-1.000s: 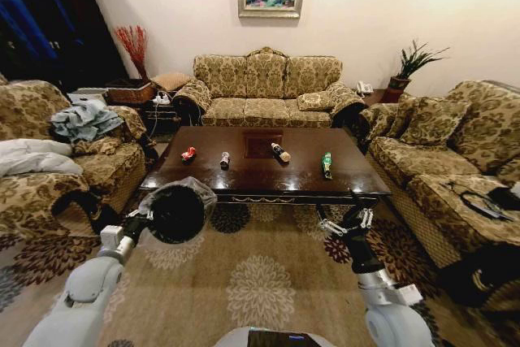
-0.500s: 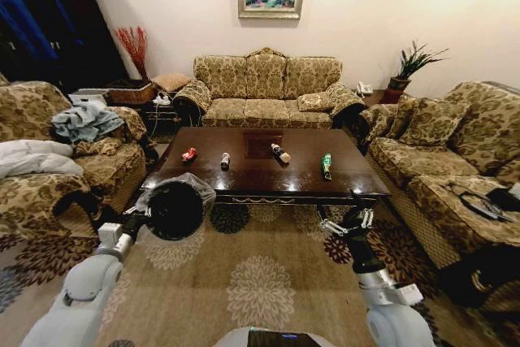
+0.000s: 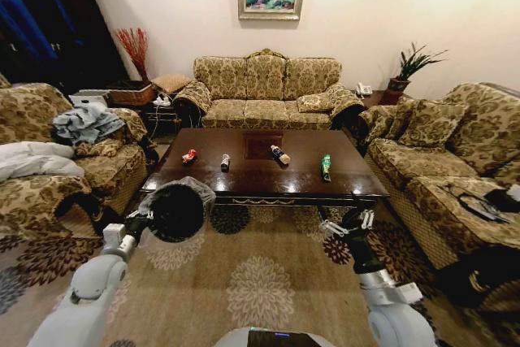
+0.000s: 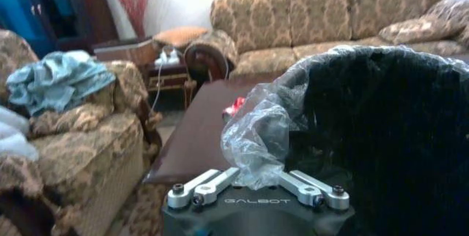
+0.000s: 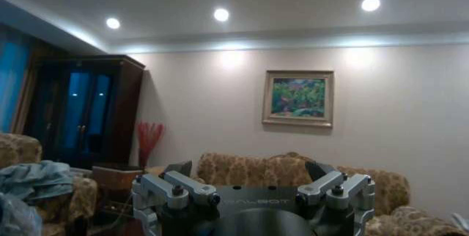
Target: Move to the front of the table and place the trash on the table into the trash bin.
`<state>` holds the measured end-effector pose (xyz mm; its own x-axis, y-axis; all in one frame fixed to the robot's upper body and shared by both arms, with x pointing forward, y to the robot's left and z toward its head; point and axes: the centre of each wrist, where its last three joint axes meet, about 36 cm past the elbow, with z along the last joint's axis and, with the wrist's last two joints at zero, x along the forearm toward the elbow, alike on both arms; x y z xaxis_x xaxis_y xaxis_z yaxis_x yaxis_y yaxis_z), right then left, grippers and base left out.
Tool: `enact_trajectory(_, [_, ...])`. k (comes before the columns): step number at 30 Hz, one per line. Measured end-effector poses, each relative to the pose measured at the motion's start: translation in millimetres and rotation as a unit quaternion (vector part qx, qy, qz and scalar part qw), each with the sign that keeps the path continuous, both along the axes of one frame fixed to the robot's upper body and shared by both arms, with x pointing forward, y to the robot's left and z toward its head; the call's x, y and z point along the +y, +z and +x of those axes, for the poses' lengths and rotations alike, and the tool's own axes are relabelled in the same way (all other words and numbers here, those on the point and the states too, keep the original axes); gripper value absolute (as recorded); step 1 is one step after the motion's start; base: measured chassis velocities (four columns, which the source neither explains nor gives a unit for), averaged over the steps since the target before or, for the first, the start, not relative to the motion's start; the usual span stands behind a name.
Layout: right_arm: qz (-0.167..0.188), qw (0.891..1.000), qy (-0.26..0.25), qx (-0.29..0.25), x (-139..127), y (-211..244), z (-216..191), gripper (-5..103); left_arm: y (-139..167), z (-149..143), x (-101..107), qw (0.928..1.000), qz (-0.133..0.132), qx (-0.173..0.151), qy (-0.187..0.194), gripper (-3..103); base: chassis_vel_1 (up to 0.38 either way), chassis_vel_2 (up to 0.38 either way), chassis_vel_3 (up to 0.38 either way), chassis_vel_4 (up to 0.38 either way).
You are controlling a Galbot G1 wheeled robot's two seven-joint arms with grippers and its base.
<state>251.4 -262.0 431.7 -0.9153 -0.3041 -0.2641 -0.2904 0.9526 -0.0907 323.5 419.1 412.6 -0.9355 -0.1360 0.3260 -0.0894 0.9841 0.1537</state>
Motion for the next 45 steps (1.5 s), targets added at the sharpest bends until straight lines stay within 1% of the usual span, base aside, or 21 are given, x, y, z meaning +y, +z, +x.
enact_trajectory(4, [0.0, 1.0, 0.003, -0.004, 1.0, 1.6, 2.5, 100, -4.1, -0.8, 4.9, 0.9999, 0.007, 0.007, 0.006, 0, 0.0, 0.0, 0.0, 0.0])
enact_trajectory(10, [0.003, 1.0, 0.004, -0.008, -0.8, 1.3, 2.5, 100, 0.3, 2.1, 13.5, 0.9997, 0.019, 0.001, 0.012, 0, 0.0, 0.0, 0.0, 0.0])
enact_trajectory(15, [0.008, 1.0, 0.003, -0.01, 0.1, -0.3, 2.2, 100, 3.4, 4.6, 17.5, 0.9993, 0.029, -0.014, 0.019, 0, -0.053, 0.054, 0.046, -0.061])
enact_trajectory(18, [0.009, 1.0, 0.005, -0.01, 1.0, -1.1, 1.5, 100, 2.8, 7.7, 18.3, 0.998, 0.038, -0.039, 0.031, 0, -0.062, 0.065, 0.07, -0.08])
enact_trajectory(30, [0.01, 1.0, 0.006, -0.011, 2.2, -1.5, 1.7, 100, 6.8, 10.9, 20.2, 0.9974, 0.038, -0.053, 0.032, 0, -0.069, 0.078, 0.072, -0.077])
enact_trajectory(39, [0.005, 1.0, 0.004, -0.011, 3.5, -2.6, 2.7, 100, 7.1, 10.5, 17.9, 0.9972, 0.035, -0.059, 0.03, 0, 0.0, 0.0, 0.0, 0.0])
enact_trajectory(43, [0.007, 1.0, -0.002, -0.015, 3.6, -4.0, 3.8, 100, 6.4, 10.6, 15.8, 0.9973, 0.033, -0.058, 0.028, 0, 0.0, 0.0, 0.0, 0.0])
enact_trajectory(45, [0.015, 0.999, -0.005, -0.03, 3.2, -7.0, 6.1, 100, 6.4, 10.6, 15.1, 0.9974, 0.033, -0.059, 0.027, 0, 0.043, 0.067, -0.052, -0.068])
